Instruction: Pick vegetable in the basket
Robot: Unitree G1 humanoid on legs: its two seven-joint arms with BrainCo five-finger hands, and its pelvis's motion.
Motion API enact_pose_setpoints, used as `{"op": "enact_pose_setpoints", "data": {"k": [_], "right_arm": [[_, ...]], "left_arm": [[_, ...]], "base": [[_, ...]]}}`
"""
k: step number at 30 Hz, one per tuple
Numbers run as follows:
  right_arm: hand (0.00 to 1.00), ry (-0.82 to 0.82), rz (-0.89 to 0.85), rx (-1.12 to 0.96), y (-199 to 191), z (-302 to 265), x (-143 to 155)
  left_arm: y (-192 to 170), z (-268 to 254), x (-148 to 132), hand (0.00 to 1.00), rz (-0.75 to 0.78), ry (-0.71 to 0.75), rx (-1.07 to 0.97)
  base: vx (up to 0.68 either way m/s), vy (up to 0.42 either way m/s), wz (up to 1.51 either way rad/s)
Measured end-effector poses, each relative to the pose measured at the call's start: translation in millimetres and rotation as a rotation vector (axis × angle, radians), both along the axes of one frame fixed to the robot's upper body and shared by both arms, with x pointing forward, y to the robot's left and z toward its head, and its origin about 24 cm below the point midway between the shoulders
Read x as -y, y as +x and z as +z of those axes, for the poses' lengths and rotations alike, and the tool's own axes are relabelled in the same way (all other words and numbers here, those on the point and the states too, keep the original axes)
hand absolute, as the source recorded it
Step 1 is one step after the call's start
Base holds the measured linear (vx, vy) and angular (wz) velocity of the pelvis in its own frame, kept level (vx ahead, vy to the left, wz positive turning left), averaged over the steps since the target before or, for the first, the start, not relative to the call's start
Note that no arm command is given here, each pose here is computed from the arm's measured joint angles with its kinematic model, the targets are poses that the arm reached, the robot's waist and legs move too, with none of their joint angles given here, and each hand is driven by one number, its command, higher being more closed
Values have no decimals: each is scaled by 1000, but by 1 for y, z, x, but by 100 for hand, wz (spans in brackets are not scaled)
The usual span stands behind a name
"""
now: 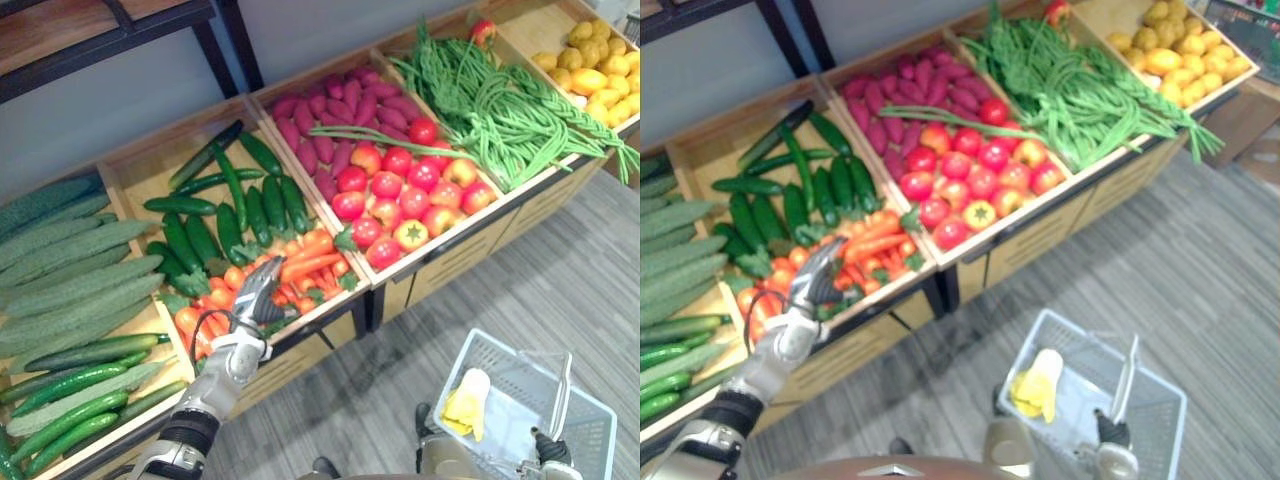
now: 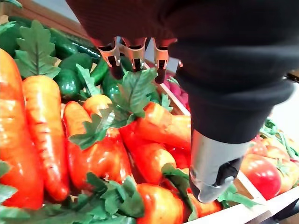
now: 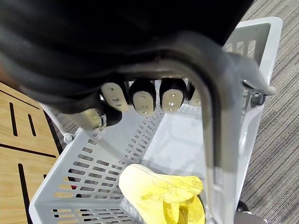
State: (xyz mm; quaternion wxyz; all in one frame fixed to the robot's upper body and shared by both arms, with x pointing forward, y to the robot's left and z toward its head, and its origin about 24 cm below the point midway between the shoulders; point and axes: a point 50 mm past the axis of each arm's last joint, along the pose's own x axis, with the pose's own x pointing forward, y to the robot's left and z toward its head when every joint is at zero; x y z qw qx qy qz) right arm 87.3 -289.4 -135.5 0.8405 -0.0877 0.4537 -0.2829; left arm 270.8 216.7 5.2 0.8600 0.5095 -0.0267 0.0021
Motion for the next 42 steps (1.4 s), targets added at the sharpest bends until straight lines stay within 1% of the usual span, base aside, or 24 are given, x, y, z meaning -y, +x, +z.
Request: {"op": "enact_pose_setpoints", "data": {"k": [5, 10, 18, 25, 29, 36, 42], "right_arm": [[100, -6, 0, -2, 0, 0, 0], [100, -7, 5, 8, 4, 1, -1], [100, -8, 27, 33, 16, 3, -3], [100, -8, 53, 47, 24, 4, -6], [100, -6, 54, 48, 25, 4, -7], [100, -3, 61, 47, 25, 4, -9], [100, -16, 77, 75, 33, 8, -9]], "left_arm": [[1, 1, -5, 0, 46, -1, 8], [7, 2, -12, 0, 139, -23, 18], [22, 17, -12, 0, 186, -37, 73], [28, 21, -2, 0, 176, -70, 96], [28, 21, -2, 0, 174, -71, 96], [28, 20, 1, 0, 162, -66, 93], [30, 20, 10, 0, 119, -38, 92]], "base": [[-47, -36, 2], [-43, -39, 2], [1, -43, 1], [2, -28, 1], [-22, -44, 1], [-42, -48, 0], [-54, -55, -2]]}}
